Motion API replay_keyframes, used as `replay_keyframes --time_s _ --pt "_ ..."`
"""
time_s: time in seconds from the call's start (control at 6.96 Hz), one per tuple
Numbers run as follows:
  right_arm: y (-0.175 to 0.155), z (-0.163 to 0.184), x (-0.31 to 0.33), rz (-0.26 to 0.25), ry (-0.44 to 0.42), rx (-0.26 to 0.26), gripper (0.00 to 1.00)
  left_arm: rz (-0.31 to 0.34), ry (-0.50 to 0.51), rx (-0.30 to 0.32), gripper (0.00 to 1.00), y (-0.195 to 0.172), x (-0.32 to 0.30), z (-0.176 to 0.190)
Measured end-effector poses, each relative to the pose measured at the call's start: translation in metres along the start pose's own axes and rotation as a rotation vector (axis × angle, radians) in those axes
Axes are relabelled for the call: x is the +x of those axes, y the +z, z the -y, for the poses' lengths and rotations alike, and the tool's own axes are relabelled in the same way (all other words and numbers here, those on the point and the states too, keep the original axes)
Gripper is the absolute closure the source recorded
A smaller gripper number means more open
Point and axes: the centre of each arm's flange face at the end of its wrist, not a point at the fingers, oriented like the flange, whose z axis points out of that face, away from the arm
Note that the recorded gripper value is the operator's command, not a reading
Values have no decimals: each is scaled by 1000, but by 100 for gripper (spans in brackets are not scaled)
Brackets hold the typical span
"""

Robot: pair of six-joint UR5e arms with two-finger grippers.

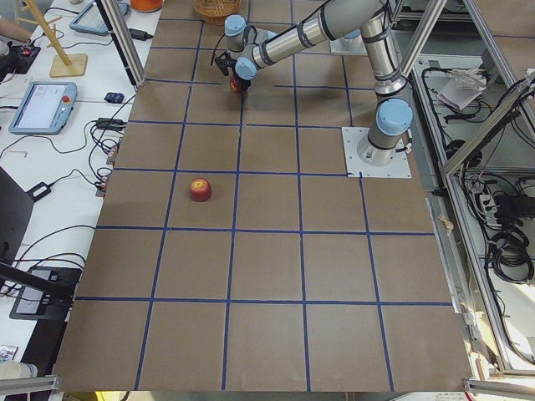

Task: Put all apples into basket
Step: 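Carry green apple into basket with right while left moves purple apple center, then reach left gripper to red apple while right moves toward purple apple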

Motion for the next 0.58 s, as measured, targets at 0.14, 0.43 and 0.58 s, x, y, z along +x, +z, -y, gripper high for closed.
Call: replay_keyframes --time_s 0.14,0.43,0.58 --pt "18 1 22 -3 1 -5 100 -5 -11 -27 0 -12 1 0" --pt "60 0 46 6 18 -33 49 30 -16 -98 0 -71 -5 30" --pt "78 1 51 5 21 -38 0 63 59 -108 0 -115 -26 70"
